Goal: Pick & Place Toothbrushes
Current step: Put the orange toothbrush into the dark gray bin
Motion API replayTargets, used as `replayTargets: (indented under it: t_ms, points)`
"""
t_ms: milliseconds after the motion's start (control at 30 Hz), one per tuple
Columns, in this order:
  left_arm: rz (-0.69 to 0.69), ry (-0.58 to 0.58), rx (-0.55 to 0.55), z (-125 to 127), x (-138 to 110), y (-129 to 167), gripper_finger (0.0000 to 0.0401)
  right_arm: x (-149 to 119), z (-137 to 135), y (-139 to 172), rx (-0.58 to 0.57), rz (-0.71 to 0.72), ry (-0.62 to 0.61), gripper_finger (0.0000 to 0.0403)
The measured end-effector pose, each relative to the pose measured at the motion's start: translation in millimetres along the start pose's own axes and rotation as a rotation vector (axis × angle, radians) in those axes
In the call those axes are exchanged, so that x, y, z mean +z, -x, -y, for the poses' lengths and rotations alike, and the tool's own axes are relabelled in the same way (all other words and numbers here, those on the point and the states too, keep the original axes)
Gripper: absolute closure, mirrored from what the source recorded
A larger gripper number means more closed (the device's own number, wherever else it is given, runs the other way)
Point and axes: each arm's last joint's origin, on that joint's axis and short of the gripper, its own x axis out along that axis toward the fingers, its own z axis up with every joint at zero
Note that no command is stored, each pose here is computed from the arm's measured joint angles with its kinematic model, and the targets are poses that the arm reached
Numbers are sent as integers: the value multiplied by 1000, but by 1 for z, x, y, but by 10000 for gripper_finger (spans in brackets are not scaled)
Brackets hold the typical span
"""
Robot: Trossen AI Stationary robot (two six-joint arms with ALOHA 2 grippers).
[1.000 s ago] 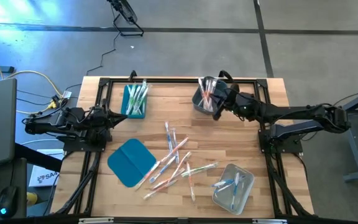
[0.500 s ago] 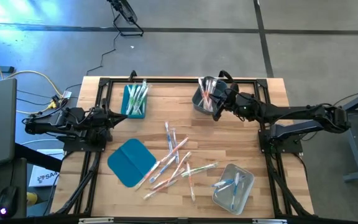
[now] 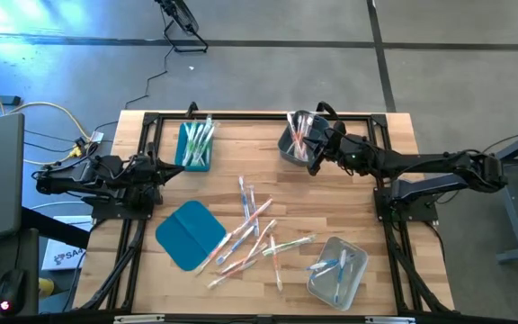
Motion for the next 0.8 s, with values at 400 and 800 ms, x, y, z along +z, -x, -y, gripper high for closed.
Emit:
replayTargets:
  t_ms: [400,800]
  points:
    - [-10,-4,0,0,-1,0,401,0,-2,0,60,-3,0,388]
    - [-8,-3,-2,0,-1,0,401,0,-4,0,136,-4,-2,388]
